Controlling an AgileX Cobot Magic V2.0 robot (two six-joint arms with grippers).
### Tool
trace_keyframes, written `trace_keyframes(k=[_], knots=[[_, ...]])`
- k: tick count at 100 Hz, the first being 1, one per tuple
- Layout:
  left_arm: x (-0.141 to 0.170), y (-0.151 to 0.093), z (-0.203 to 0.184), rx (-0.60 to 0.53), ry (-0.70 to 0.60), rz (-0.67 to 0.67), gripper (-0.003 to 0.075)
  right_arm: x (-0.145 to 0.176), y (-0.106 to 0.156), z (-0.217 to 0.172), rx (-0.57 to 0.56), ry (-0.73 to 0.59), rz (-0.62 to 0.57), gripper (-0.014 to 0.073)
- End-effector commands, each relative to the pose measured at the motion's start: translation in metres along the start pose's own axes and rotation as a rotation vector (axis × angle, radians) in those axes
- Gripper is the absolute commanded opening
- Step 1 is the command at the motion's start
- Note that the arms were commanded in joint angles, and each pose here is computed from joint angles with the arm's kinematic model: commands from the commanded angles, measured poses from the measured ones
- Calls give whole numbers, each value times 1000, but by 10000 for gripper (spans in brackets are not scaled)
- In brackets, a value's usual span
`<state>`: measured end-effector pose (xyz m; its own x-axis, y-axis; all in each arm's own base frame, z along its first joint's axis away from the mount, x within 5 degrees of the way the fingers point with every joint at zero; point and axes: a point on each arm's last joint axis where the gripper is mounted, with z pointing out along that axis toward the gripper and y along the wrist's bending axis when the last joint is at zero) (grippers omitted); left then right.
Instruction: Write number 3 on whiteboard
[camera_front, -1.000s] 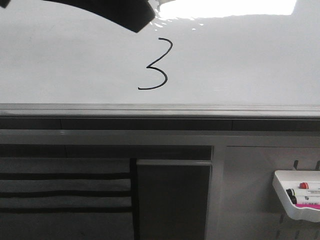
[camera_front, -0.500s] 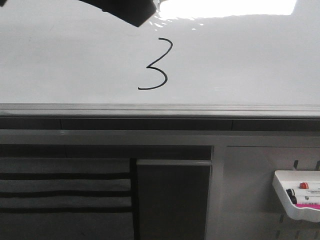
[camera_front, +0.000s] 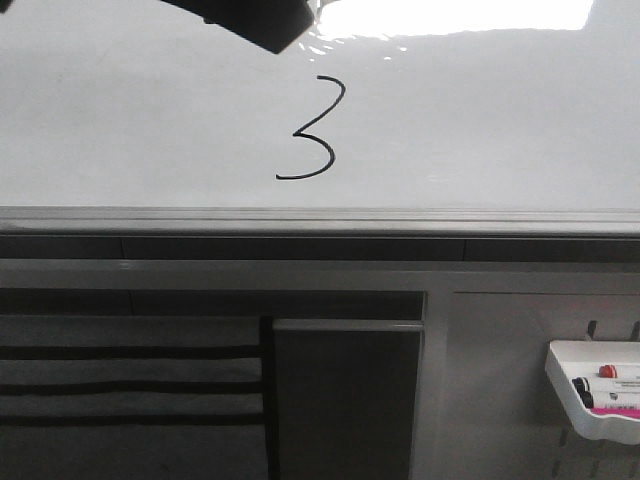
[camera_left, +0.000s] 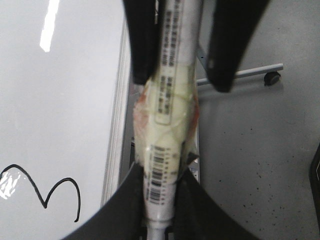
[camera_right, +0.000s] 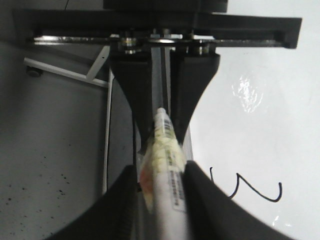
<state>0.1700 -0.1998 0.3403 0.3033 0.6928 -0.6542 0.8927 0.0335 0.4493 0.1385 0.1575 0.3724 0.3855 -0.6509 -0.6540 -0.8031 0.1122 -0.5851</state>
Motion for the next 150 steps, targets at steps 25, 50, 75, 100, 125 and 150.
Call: trace_keyframes(k=[25, 50, 75, 100, 125, 150], knots=[[49, 54, -27, -395, -9, -490, -20, 7, -21, -68, 277, -32, 356, 368], [139, 61, -28, -860, -42, -954, -20, 13, -14, -85, 288, 16, 407, 368], [165, 68, 0, -879, 44, -999, -20, 19, -11, -80, 274, 32, 418, 368], [165, 86, 11, -857, 25, -1067, -20, 20, -10, -79, 266, 38, 421, 368], [159, 91, 10, -839, -6, -1108, 122, 20, -10, -79, 266, 38, 421, 368], [150, 90, 1, -829, -34, -1097, 372, 20, -9, -79, 265, 33, 484, 368]])
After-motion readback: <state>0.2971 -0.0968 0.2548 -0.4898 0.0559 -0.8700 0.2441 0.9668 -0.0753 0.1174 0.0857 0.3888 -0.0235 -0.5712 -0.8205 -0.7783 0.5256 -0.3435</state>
